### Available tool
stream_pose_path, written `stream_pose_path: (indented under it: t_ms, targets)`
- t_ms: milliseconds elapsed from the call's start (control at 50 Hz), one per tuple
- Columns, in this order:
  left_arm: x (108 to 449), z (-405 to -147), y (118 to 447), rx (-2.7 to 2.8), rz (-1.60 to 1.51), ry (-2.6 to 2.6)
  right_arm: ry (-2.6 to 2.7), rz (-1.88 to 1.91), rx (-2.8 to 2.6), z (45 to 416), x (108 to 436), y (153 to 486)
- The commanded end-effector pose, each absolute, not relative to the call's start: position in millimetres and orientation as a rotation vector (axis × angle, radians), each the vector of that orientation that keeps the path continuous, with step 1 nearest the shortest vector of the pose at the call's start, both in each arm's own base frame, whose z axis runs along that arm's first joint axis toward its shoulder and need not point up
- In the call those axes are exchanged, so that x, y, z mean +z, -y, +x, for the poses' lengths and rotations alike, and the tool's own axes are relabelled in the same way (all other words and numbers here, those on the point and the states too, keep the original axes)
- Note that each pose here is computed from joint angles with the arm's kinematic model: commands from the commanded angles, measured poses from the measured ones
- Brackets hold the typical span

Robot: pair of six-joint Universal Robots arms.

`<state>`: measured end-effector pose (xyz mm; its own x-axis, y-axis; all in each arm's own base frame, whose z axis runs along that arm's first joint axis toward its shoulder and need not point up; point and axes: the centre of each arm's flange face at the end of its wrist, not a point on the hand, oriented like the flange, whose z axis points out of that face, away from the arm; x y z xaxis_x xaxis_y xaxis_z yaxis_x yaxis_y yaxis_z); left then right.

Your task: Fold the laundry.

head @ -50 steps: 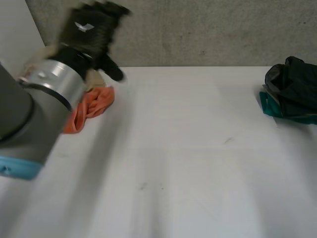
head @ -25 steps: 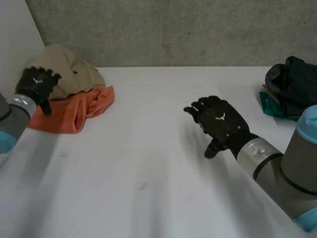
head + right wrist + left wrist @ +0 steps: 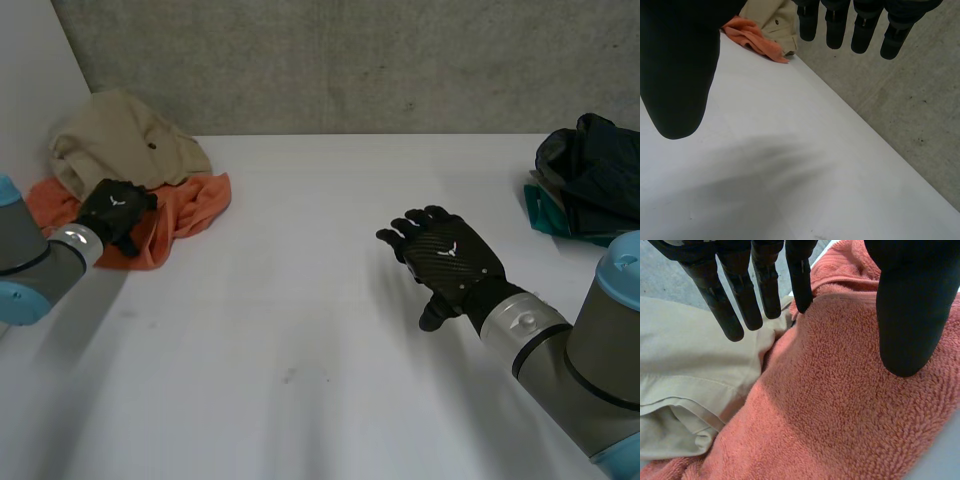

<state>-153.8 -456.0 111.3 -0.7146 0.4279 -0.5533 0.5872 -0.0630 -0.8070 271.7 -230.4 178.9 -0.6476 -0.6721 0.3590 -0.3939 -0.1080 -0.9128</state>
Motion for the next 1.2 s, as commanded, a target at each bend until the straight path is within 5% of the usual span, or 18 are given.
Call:
stream_pose_path:
  t_ms: [20, 300, 540, 620, 700, 820, 1020, 1200]
  targets:
    - [101, -155, 460, -1.88, 1.122, -2.066, -1.934, -1.189, -1.837, 272, 179, 231]
    - [144, -188, 444, -1.921, 1.049, -1.991, -1.933, -1.179, -1.858, 271, 182, 233]
    - [269, -278, 324, -2.476, 0.936, -2.187, -2.053, -0.98, -2.096, 235, 216, 278]
    - [287, -307, 279, -2.591, 1.031, -2.205, -2.073, -0.946, -2.135, 228, 222, 283]
    - [290, -320, 268, -2.631, 1.065, -2.16, -2.084, -0.942, -2.121, 227, 220, 282]
    - [258, -311, 292, -2.441, 1.057, -2.077, -2.09, -0.951, -2.094, 227, 215, 279]
    - [168, -206, 377, -1.738, 1.084, -1.872, -2.089, -0.976, -2.065, 231, 209, 278]
    - [123, -173, 403, -1.611, 1.089, -1.947, -2.108, -0.991, -2.033, 233, 200, 279]
